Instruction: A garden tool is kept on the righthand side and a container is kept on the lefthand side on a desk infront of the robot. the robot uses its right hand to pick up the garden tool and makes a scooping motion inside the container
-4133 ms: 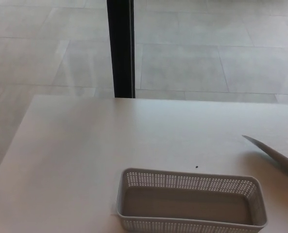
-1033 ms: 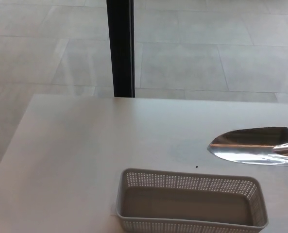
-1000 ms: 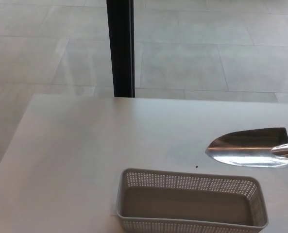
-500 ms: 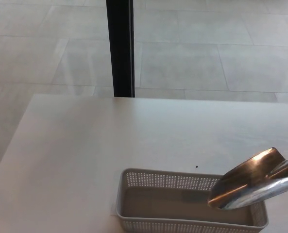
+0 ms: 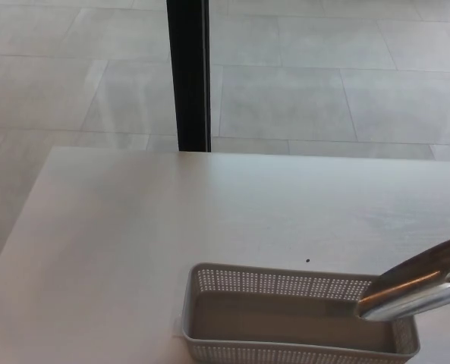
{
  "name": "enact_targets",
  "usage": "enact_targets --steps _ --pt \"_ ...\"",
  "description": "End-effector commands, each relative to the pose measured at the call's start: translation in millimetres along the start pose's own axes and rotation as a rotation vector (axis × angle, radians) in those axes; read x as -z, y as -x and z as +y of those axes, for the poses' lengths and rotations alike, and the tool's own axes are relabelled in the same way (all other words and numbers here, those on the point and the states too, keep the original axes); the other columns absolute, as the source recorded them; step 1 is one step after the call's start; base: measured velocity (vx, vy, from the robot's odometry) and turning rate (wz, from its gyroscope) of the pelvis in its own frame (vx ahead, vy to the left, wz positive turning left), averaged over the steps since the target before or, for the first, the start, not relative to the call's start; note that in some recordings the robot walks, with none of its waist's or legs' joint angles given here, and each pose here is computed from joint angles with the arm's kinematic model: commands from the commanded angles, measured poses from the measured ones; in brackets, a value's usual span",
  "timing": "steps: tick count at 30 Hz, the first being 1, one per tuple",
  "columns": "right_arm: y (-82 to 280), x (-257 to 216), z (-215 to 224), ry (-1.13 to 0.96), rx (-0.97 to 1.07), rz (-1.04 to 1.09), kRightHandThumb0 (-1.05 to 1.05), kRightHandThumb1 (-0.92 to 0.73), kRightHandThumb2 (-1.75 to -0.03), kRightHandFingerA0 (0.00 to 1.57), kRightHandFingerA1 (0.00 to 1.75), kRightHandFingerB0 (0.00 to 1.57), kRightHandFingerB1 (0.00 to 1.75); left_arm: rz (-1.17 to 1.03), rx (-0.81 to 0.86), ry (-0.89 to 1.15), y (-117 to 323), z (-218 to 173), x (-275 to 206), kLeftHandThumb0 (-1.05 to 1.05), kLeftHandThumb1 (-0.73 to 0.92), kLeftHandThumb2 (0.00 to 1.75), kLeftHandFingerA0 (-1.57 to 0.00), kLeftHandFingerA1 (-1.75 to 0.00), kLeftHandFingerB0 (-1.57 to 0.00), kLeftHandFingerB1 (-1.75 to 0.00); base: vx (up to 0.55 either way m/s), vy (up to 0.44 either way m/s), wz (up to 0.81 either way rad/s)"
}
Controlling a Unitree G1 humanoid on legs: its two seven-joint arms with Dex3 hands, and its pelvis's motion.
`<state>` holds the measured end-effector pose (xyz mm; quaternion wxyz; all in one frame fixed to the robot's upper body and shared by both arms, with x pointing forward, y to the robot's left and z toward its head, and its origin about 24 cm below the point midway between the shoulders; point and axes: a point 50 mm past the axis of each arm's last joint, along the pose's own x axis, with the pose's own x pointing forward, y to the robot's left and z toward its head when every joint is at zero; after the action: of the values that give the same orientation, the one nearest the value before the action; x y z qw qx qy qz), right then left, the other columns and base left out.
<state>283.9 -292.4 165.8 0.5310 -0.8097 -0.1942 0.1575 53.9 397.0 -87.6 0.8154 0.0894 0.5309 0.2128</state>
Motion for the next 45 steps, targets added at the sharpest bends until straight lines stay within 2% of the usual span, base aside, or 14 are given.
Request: enact_targets --steps 1,3,4,5,7,8,11,13,18,19,20,26,36,45 --pt "3 9 1 0.045 -0.143 0.106 -0.19 -0.61 -0.66 0.81 1.75 0.68 1.49 -0.031 -0.016 -0.009 2 8 -3 -0.57 0.65 0.60 -0.57 -0.66 -0.52 -0.50 0.00 0.000 0.00" --pt "3 3 0 0.059 -0.115 0.078 -0.24 -0.62 -0.65 0.83 1.75 0.74 1.38 -0.032 -0.018 0.008 3 9 -3 -0.57 0.50 0.91 -0.52 -0.71 -0.44 -0.60 0.00 0.000 0.00" --pt "2 1 -2 0.066 -0.115 0.067 -0.36 -0.54 -0.96 1.12 1.32 0.81 1.04 -0.032 -0.016 0.001 3 9 -3 -0.58 0.50 0.91 -0.51 -0.70 -0.40 -0.58 0.00 0.000 0.00" --pt "2 -4 -3 0.069 -0.111 0.052 -0.32 -0.68 -0.61 0.84 1.75 0.79 1.09 -0.031 -0.017 0.001 3 10 -4 -0.56 0.65 0.60 -0.54 -0.65 -0.47 -0.47 0.00 0.000 0.00" --pt "0 -9 -6 0.085 -0.104 0.044 -0.31 -0.67 -0.61 0.85 1.75 0.80 1.08 -0.025 -0.016 0.005 2 10 -3 -0.58 0.50 0.91 -0.52 -0.69 -0.44 -0.59 0.00 0.000 0.00" --pt "-1 -16 -11 0.112 -0.098 0.017 -0.32 -0.67 -0.60 0.84 1.75 0.84 0.91 -0.032 -0.020 -0.010 2 9 -6 -0.56 0.65 0.60 -0.57 -0.64 -0.51 -0.48 0.00 0.000 0.00" --pt "-3 -24 -16 0.153 -0.086 -0.009 -0.35 -0.66 -0.59 0.83 1.62 0.89 0.75 -0.036 -0.018 -0.016 2 9 -7 -0.57 0.65 0.59 -0.58 -0.63 -0.52 -0.47 0.00 0.000 0.00" --pt "-4 -28 -18 0.156 -0.081 -0.021 -0.35 -0.66 -0.59 0.83 1.62 0.89 0.75 -0.039 -0.017 -0.023 2 9 -8 -0.57 0.65 0.59 -0.58 -0.63 -0.52 -0.47 0.00 0.000 0.00" --pt "-9 -51 -29 0.207 0.008 -0.130 -0.32 -0.70 -0.70 0.82 1.75 0.77 1.40 -0.029 -0.031 -0.025 1 9 -10 -0.59 0.64 0.59 -0.58 -0.61 -0.51 -0.45 0.00 0.000 0.00" --pt "-9 -53 -31 0.228 0.001 -0.139 -0.31 -0.69 -0.73 0.82 1.75 0.77 1.39 -0.032 -0.030 -0.021 1 9 -11 -0.60 0.49 0.90 -0.54 -0.68 -0.44 -0.57 0.00 0.000 0.00" --pt "-10 -56 -32 0.266 -0.015 -0.147 -0.32 -0.68 -0.73 0.81 1.75 0.77 1.40 -0.033 -0.029 -0.021 0 9 -11 -0.59 0.64 0.59 -0.58 -0.63 -0.53 -0.47 0.00 0.000 0.00" --pt "-15 -64 -40 0.307 -0.083 -0.141 -0.34 -0.70 -0.85 0.89 1.75 0.85 1.16 -0.047 -0.026 -0.001 1 10 -14 -0.58 0.64 0.59 -0.58 -0.62 -0.55 -0.47 0.00 0.000 0.00" --pt "-30 -78 -50 0.297 -0.168 -0.091 -0.34 -0.72 -0.85 0.91 1.75 0.75 1.51 -0.052 -0.018 -0.016 0 8 -15 -0.58 0.64 0.59 -0.58 -0.65 -0.59 -0.50 0.00 0.000 0.00" --pt "-56 -98 -51 0.252 -0.217 -0.033 -0.37 -0.77 -0.77 0.88 1.75 0.72 1.31 -0.053 -0.001 -0.009 0 5 -15 -0.60 0.63 0.59 -0.55 -0.64 -0.54 -0.49 0.00 0.000 0.00"
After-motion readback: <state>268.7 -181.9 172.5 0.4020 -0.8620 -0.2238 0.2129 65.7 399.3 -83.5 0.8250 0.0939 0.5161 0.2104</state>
